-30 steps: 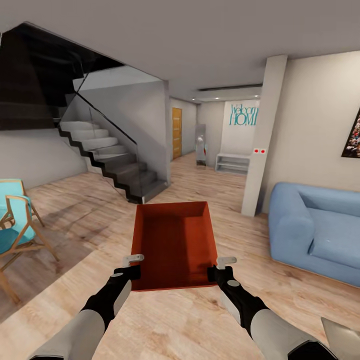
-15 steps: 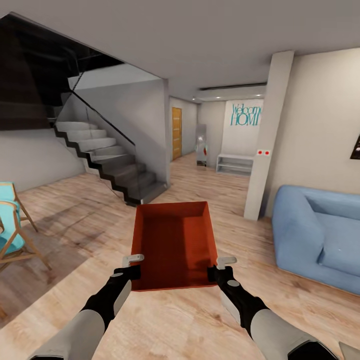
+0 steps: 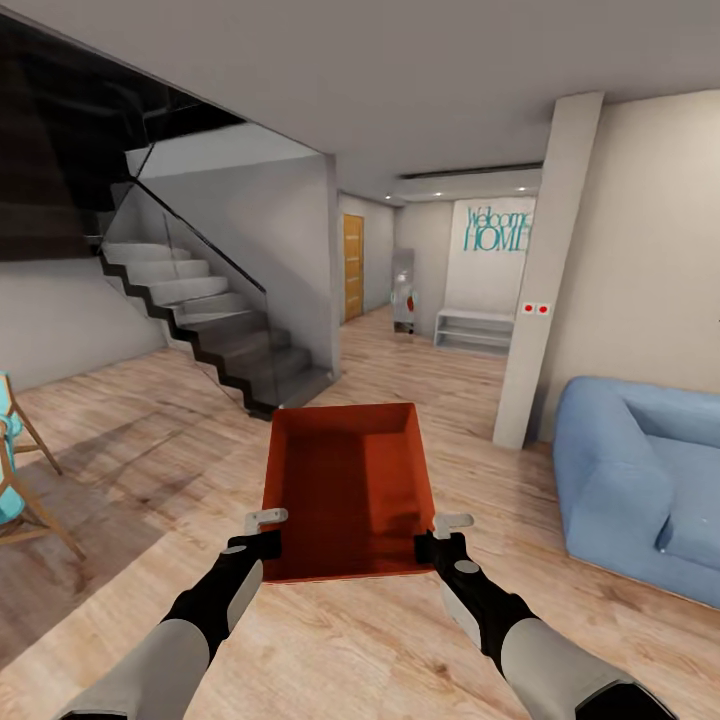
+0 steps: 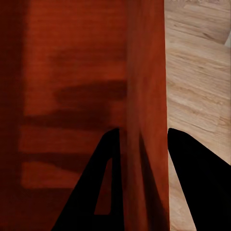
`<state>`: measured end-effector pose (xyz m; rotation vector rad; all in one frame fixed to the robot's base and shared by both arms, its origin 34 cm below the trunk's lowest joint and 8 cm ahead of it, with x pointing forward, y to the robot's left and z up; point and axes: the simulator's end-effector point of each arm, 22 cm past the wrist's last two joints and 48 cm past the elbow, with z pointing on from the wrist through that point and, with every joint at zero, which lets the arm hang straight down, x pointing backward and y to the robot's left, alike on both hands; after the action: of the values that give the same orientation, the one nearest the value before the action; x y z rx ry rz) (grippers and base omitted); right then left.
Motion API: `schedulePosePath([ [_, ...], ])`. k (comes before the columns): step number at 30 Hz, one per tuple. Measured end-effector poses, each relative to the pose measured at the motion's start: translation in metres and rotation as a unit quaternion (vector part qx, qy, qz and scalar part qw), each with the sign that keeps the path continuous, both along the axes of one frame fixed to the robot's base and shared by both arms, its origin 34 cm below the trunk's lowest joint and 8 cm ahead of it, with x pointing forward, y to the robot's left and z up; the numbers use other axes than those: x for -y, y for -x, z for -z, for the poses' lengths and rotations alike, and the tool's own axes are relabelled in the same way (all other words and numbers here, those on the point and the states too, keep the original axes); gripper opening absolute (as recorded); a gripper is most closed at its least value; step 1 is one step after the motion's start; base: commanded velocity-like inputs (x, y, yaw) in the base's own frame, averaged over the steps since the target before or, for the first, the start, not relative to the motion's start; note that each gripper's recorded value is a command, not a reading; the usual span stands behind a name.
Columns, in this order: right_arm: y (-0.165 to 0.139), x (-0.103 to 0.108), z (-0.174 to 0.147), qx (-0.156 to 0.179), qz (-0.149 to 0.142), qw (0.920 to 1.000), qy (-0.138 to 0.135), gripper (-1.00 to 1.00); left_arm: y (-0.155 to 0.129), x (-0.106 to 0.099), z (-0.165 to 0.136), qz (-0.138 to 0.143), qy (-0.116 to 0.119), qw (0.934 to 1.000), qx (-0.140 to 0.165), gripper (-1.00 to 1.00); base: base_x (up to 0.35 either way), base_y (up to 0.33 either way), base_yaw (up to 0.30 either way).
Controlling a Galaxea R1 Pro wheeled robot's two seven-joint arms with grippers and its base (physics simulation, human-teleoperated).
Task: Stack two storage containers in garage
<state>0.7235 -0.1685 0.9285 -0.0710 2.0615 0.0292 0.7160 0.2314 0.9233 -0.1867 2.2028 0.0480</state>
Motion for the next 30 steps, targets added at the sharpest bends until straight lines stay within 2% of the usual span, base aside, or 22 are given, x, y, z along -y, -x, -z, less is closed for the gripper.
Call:
schedulePosePath([
  [12, -0.0001, 0.0000, -0.0001, 0.000, 0.000, 1.0000, 0.000, -1.00, 0.0000, 0.0000, 0.0000, 0.000, 0.000, 1.0000, 0.000, -1.00, 0.322, 0.000, -0.011],
  [30, -0.0001, 0.0000, -0.0002, 0.000, 0.000, 1.0000, 0.000, -1.00, 0.0000, 0.0000, 0.0001, 0.000, 0.000, 1.0000, 0.000, -1.00, 0.322, 0.000, -0.208],
])
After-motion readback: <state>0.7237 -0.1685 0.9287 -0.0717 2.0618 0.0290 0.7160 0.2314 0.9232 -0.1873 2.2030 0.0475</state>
